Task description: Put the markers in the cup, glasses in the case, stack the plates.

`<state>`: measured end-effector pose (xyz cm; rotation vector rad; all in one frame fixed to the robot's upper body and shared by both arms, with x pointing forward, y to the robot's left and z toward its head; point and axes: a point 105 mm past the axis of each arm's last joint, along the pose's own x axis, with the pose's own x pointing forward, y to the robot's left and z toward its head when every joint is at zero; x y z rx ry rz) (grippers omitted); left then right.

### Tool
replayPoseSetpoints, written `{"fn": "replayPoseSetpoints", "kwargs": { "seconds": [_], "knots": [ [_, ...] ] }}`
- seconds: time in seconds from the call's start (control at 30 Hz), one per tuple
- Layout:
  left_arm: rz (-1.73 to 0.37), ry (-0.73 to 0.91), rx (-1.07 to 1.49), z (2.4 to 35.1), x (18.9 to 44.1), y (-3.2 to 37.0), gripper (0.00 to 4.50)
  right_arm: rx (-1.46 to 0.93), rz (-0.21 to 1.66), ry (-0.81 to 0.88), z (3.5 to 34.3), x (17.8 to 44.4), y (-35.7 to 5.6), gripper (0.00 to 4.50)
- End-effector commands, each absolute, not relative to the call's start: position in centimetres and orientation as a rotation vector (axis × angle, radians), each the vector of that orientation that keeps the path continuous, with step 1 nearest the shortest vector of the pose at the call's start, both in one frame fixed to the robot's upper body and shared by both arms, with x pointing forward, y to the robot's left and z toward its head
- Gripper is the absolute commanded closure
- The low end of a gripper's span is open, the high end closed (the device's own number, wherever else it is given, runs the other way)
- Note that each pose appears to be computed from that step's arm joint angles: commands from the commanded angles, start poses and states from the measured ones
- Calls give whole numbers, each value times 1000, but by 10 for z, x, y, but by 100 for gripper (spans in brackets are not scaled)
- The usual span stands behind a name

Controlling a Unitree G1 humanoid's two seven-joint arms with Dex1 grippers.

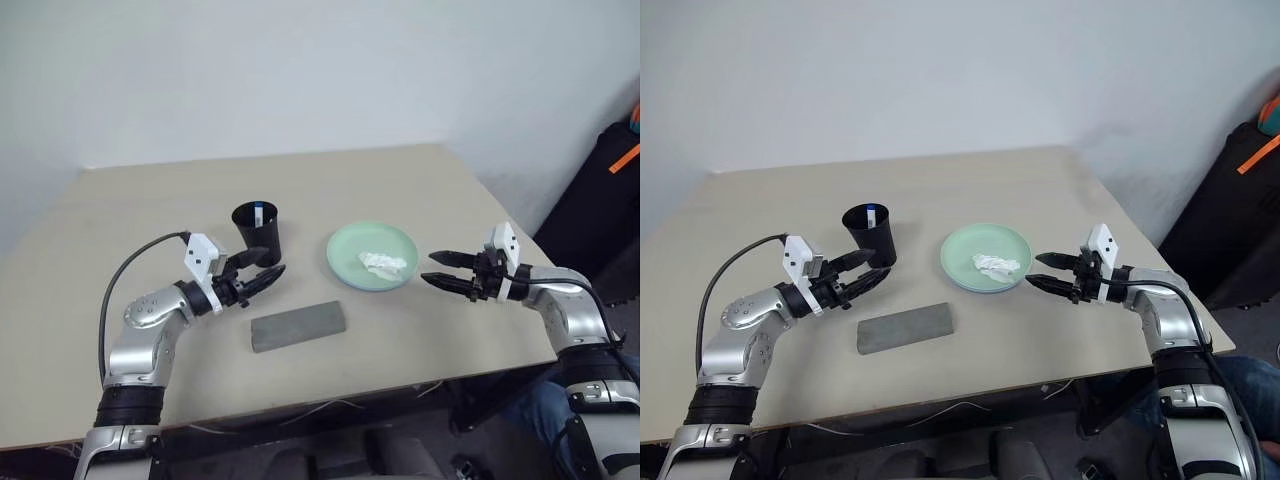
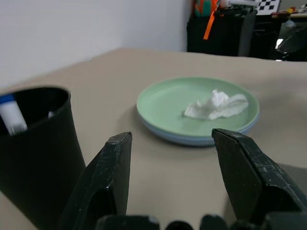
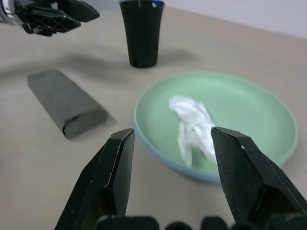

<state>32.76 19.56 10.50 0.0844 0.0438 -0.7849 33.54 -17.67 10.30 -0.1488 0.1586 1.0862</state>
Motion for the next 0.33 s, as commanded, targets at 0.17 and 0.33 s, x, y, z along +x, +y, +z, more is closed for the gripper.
{"fn": "replayPoseSetpoints", "kwargs": {
  "seconds": [0.17,0.33],
  "knots": [
    [-763,-15,106,116,327,199,172,-179,1036,105,117,334,-190,175],
    [-762,-1,120,105,322,198,172,-183,1037,114,119,332,-192,175]
  ]
}}
